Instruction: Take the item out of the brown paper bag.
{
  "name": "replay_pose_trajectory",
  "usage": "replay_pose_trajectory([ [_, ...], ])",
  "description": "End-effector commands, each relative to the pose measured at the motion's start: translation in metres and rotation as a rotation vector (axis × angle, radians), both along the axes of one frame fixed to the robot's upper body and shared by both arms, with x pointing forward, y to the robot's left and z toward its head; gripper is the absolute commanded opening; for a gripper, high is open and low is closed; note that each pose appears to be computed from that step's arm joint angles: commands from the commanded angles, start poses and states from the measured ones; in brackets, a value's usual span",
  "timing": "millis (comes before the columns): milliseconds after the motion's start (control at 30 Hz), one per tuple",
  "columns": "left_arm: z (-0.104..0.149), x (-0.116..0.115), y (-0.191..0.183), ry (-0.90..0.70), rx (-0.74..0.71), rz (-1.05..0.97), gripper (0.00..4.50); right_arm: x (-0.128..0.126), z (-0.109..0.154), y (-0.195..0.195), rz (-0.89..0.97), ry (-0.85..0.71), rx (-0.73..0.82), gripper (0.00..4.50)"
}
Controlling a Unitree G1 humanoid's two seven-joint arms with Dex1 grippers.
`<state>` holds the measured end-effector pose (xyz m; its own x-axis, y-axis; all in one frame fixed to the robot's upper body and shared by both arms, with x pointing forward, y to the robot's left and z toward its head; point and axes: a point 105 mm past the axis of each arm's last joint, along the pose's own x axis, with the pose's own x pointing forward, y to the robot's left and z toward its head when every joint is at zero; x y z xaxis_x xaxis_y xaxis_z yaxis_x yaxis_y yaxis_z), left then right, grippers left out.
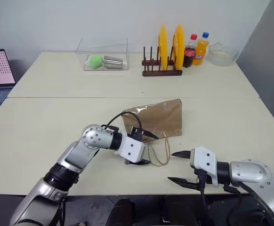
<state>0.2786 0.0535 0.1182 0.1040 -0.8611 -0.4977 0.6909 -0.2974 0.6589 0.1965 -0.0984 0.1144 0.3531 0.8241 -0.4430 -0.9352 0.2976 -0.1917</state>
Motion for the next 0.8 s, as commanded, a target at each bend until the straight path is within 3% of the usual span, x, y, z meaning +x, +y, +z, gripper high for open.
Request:
replay_pose_trajectory([
  [33, -0.001, 0.002, -0.014, -0.039, -0.016, -0.04, 4.5, -0.008, 0.009, 0.003, -0.007, -0.02, 0.012, 3.78],
  [133, -0.006, 0.004, -0.022, -0.066, -0.006, -0.074, 4.5, -0.011, 0.009, 0.002, -0.028, -0.01, 0.013, 3.78],
  [233, -0.011, 0.004, -0.027, -0.088, -0.003, -0.101, 3.9, -0.012, 0.01, 0.001, -0.039, -0.007, 0.015, 3.82],
  [400, -0.006, 0.006, -0.039, -0.097, -0.06, -0.119, 2.24, -0.013, 0.009, -0.001, -0.047, -0.01, 0.006, 3.82],
  [533, 0.015, 0.01, -0.045, 0.034, -0.227, -0.034, 0.89, -0.014, 0.003, -0.001, -0.026, -0.051, -0.051, 3.82],
  [633, 0.024, 0.018, -0.039, 0.092, -0.269, 0.03, 0.03, -0.013, -0.001, 0.004, 0.008, -0.107, -0.083, 3.82],
  [800, 0.04, 0.032, -0.029, 0.139, -0.324, 0.121, 0.03, 0.004, -0.001, 0.014, 0.026, -0.25, -0.105, 3.82],
])
